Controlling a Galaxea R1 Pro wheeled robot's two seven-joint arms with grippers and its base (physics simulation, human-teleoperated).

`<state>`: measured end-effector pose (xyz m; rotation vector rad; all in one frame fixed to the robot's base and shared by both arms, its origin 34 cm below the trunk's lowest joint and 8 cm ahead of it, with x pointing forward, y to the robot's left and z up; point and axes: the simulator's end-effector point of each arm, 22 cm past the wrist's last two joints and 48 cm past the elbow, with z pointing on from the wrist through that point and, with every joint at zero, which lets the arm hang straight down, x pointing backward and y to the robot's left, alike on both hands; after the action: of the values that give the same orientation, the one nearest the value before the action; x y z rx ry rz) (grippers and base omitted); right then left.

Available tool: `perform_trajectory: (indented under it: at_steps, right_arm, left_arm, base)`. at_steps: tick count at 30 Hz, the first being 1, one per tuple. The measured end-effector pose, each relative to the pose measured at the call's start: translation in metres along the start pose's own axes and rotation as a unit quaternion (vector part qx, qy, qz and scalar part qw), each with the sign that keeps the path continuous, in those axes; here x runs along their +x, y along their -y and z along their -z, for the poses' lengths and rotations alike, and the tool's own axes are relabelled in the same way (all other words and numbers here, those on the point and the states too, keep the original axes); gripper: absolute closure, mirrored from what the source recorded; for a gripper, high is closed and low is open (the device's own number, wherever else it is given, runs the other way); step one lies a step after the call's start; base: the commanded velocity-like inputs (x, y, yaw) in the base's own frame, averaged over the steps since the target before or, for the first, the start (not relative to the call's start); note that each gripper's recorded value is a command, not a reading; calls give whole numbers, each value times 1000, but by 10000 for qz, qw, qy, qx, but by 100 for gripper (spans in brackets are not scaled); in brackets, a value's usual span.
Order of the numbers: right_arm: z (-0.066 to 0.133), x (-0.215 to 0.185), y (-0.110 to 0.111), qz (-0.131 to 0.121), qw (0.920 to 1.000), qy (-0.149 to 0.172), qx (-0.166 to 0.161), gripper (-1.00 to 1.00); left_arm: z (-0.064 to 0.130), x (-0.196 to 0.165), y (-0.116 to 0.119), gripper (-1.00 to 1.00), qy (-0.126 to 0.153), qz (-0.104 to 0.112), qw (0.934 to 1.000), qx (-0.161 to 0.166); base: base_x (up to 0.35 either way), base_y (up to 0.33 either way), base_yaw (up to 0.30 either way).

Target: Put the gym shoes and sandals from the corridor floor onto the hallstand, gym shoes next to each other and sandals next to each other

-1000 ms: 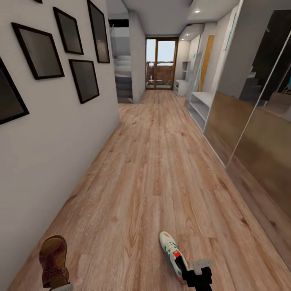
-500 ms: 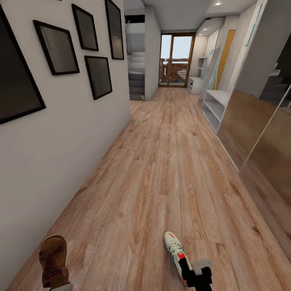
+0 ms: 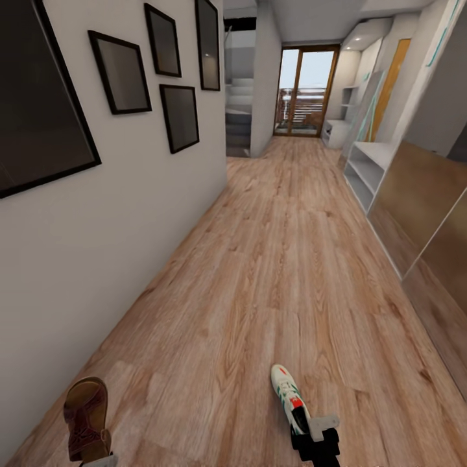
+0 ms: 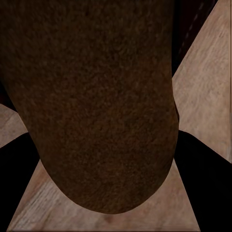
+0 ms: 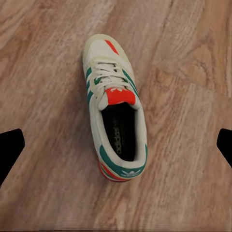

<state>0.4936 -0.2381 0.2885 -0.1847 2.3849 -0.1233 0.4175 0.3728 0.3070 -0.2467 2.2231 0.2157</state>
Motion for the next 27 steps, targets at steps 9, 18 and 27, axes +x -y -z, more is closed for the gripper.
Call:
perform_trajectory:
  at_steps: [9, 18, 27]
  right_arm:
    - [-3, -11, 1, -1, 9999, 101, -14, -100]
    - [-21, -67, 2, 39, 9999, 107, -35, -100]
    - [-31, -141, -1, 61, 9993, 368, -86, -100]
  left_arm:
    - [-10, -11, 5, 100, 13, -26, 10000, 72]
    - [-97, -134, 49, 100, 97, 262, 9992, 299]
    - [-129, -231, 120, 100, 313, -156, 9952, 910]
  base:
    - [-17, -11, 11]
    - [0, 0, 0]
    - [92, -40, 0]
